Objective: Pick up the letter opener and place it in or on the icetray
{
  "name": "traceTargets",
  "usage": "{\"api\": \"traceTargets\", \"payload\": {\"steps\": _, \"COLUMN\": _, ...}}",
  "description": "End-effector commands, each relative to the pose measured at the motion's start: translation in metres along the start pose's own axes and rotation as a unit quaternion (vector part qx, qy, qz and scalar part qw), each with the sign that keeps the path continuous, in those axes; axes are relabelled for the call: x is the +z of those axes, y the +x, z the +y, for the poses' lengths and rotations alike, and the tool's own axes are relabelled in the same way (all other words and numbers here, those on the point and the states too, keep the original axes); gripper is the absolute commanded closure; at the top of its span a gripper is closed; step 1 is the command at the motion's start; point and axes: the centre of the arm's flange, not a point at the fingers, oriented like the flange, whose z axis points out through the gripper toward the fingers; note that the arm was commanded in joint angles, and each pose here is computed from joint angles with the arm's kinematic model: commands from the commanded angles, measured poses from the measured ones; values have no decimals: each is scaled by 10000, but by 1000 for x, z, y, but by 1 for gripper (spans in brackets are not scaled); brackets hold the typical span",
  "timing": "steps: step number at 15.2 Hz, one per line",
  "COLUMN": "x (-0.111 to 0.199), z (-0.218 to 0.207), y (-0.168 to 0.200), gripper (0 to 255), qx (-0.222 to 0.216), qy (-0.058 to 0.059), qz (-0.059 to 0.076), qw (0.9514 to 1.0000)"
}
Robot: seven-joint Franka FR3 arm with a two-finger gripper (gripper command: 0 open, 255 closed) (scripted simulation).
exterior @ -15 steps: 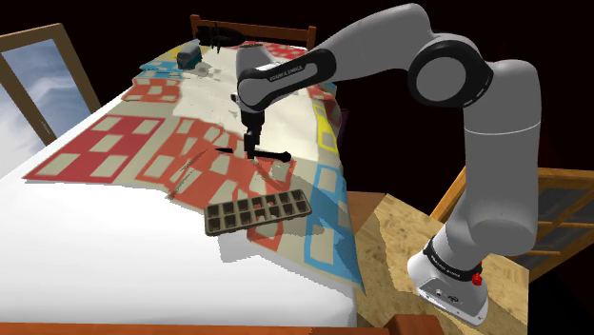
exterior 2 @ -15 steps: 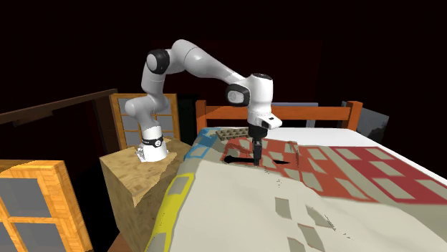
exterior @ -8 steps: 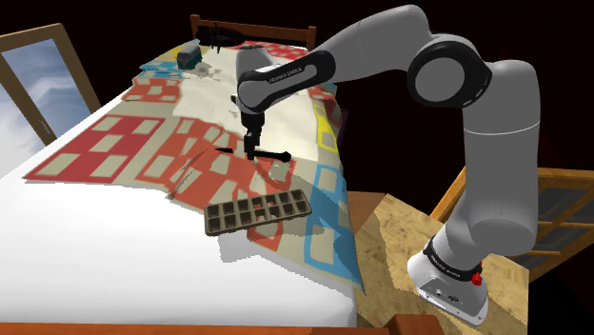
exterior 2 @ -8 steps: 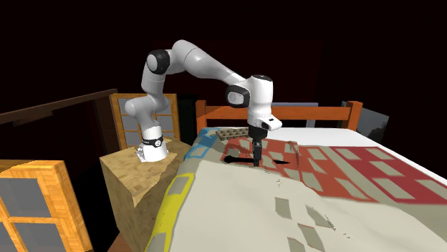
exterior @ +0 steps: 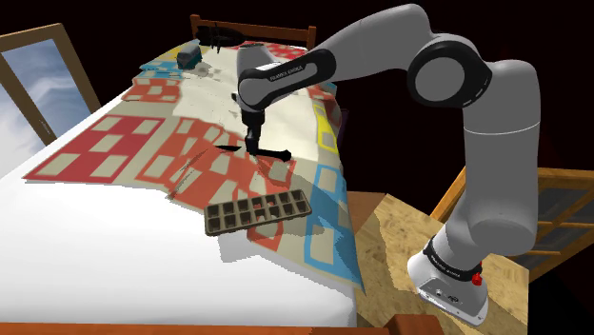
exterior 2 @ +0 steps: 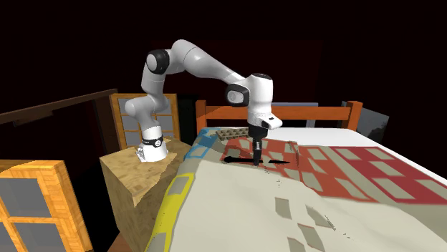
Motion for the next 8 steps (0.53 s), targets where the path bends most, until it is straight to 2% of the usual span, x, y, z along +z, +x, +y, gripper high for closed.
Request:
{"api": "traceTargets", "payload": {"steps": 1, "x": 5, "z": -5, "y": 2, "gripper": 255, "qx": -33, "qy": 40, "qz": -30, "qw": 10000}}
{"api": "traceTargets", "payload": {"steps": 8, "x": -26, "z": -6, "y": 0, "gripper": 255, "qx": -33, "qy": 40, "qz": -30, "qw": 10000}}
